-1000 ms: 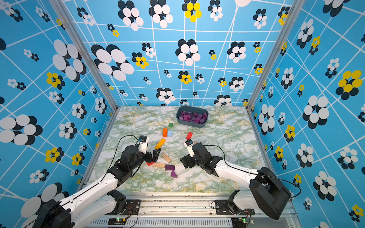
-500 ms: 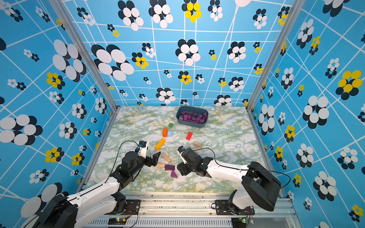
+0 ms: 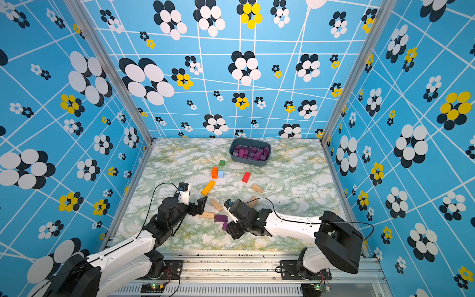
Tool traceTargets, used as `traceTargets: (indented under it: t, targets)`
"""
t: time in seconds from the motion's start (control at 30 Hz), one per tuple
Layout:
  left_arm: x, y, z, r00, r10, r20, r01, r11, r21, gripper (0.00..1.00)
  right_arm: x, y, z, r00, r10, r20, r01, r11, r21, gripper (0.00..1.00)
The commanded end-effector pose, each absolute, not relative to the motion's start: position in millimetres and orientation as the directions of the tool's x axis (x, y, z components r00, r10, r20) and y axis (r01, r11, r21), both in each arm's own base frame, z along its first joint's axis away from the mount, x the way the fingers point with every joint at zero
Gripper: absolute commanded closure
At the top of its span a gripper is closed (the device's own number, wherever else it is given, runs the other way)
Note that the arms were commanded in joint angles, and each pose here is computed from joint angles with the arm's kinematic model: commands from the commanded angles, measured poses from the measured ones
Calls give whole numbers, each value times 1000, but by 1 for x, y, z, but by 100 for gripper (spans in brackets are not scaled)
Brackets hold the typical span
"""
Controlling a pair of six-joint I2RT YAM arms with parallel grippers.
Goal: Pick purple bricks into the storage bin
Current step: Pick up the building block from the center of the board.
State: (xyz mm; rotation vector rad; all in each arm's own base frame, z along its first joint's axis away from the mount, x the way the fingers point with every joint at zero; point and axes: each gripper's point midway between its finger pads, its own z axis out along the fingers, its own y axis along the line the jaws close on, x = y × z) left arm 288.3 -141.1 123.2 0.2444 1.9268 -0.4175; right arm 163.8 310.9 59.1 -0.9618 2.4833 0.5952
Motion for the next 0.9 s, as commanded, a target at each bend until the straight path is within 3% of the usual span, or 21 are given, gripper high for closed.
traceTargets:
  t: [0.0,0.4,0.87]
  targets:
    - [288,-131,122,-373,-43,-927,320,932,-171,0,160,322,64,-680,-534,-502,-708,656,261,36]
    - [285,-126,121,-369,-46,-928,306,937,-168,1,164,329,51,-671,-584,-458,-723,653,226,37]
    - [287,-121,119,-372,-56,-927,285,943,-171,0,176,333,30,-693,-597,-405,-699,695,170,46]
